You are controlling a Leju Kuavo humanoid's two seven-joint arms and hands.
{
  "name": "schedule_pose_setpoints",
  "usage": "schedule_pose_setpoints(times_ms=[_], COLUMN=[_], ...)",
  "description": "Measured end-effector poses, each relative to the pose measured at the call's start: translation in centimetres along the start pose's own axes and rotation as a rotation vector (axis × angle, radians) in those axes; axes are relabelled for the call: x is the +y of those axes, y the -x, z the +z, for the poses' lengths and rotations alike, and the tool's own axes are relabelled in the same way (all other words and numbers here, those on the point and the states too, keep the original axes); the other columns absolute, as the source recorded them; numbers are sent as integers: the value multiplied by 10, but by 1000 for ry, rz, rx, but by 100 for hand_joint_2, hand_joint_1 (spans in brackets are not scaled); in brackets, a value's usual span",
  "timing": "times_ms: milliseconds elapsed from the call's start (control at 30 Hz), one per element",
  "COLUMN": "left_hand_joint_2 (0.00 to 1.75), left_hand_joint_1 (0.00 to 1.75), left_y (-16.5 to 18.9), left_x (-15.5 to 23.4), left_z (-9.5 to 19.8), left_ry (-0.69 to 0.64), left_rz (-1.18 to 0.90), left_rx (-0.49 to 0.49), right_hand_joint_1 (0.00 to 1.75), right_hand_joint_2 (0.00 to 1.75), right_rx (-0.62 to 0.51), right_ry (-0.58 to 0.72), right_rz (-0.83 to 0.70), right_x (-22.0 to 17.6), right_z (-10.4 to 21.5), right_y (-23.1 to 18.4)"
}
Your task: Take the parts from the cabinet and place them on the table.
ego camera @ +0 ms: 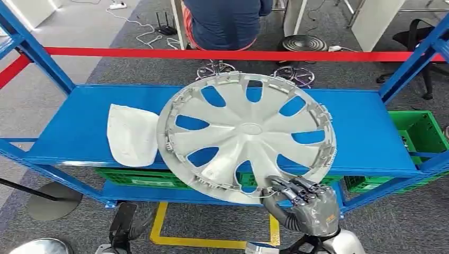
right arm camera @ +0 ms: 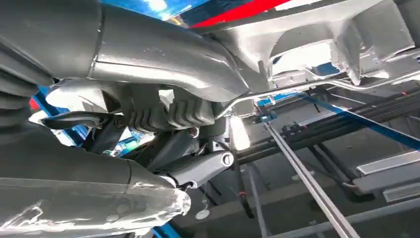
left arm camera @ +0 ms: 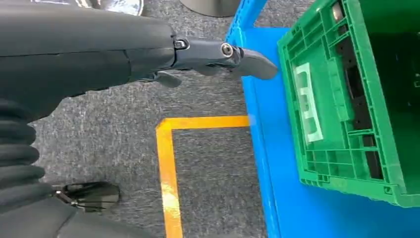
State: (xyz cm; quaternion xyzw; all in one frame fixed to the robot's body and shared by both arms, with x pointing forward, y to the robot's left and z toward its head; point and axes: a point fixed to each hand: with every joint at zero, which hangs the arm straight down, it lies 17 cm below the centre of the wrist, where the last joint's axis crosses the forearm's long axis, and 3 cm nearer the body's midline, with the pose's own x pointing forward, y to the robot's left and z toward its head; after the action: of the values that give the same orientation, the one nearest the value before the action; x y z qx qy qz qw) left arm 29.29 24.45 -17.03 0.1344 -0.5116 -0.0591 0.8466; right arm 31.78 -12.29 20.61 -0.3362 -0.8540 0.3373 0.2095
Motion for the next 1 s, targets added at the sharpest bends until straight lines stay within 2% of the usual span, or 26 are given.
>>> schedule_pose_setpoints(times_ms=[467, 633, 1000], left_hand_joint_2=[0, 0, 0], left_hand_joint_1=[0, 0, 0], left_y=[-1, 5, 5], left_x=[-1, 5, 5], left_z=[-1, -2, 0], left_ry=[1, -26, -25], left_rz=[-15, -61, -21], left_rx=[-1, 29, 22], right_hand_joint_1=[175, 175, 175], right_hand_joint_2=[175, 175, 175], right_rx=[8, 9, 11], right_ry=[6, 6, 2], right_rz=[-5, -7, -7], right_x=[-1, -1, -1], right_z=[0, 0, 2], right_y=[1, 1, -1])
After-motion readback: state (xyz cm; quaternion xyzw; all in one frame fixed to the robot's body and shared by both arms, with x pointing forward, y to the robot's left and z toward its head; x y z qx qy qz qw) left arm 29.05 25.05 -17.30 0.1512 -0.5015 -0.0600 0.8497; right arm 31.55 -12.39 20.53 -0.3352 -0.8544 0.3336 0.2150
